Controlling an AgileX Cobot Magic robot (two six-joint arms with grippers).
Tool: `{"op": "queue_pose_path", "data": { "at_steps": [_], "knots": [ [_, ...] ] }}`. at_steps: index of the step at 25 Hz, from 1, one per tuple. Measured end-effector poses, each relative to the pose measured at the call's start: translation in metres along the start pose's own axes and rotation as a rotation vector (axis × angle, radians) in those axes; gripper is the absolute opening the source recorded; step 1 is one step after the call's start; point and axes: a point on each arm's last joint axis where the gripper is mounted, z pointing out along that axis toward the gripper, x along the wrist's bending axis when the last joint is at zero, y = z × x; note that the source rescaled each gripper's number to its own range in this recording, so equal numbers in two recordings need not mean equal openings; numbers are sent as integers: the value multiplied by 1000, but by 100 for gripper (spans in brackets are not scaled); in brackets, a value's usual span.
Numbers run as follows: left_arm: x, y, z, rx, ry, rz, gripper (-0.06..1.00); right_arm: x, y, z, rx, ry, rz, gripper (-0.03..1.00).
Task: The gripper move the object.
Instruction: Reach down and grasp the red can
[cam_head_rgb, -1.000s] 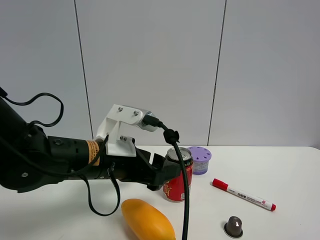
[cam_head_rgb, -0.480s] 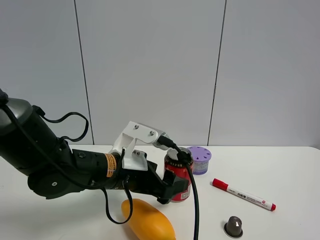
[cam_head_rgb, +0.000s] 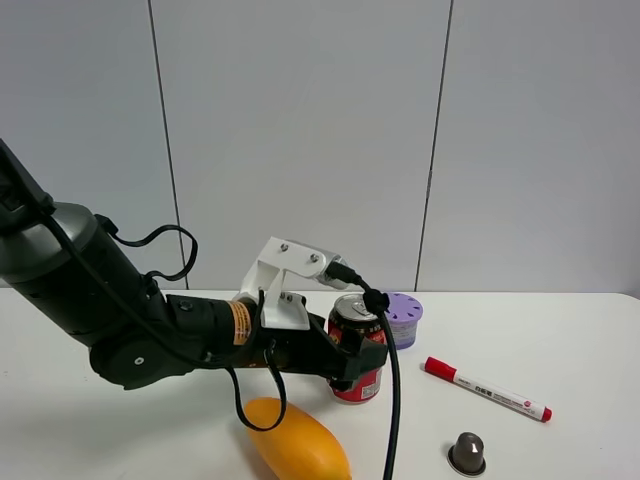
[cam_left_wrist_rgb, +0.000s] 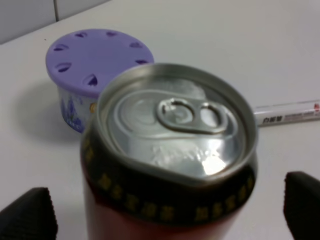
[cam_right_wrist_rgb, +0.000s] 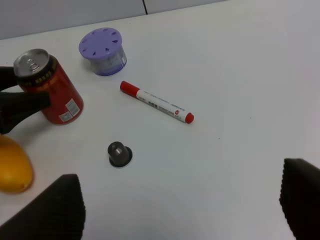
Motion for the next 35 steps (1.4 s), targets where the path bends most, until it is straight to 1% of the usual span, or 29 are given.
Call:
{"op": "queue_pose_path", "data": {
  "at_steps": [5,9,12,19,24,31,35],
  "knots": [
    [1,10,11,-41,-7,7,100,0,0,0,0,0,0,100],
    [-2,14,20,-58,-20,8,100,0,0,0,0,0,0,100],
    [-5,10,26,-54,-31,9,100,0,0,0,0,0,0,100],
    [-1,-6,34,-19,-28,-1,100,0,0,0,0,0,0,100],
    [-1,-6,34,-21,-28,-1,100,0,0,0,0,0,0,100],
    [0,2,44,-52,-32,9,100,0,0,0,0,0,0,100],
    [3,-5,48,-30,-25,6,100,0,0,0,0,0,0,100]
  ]
}}
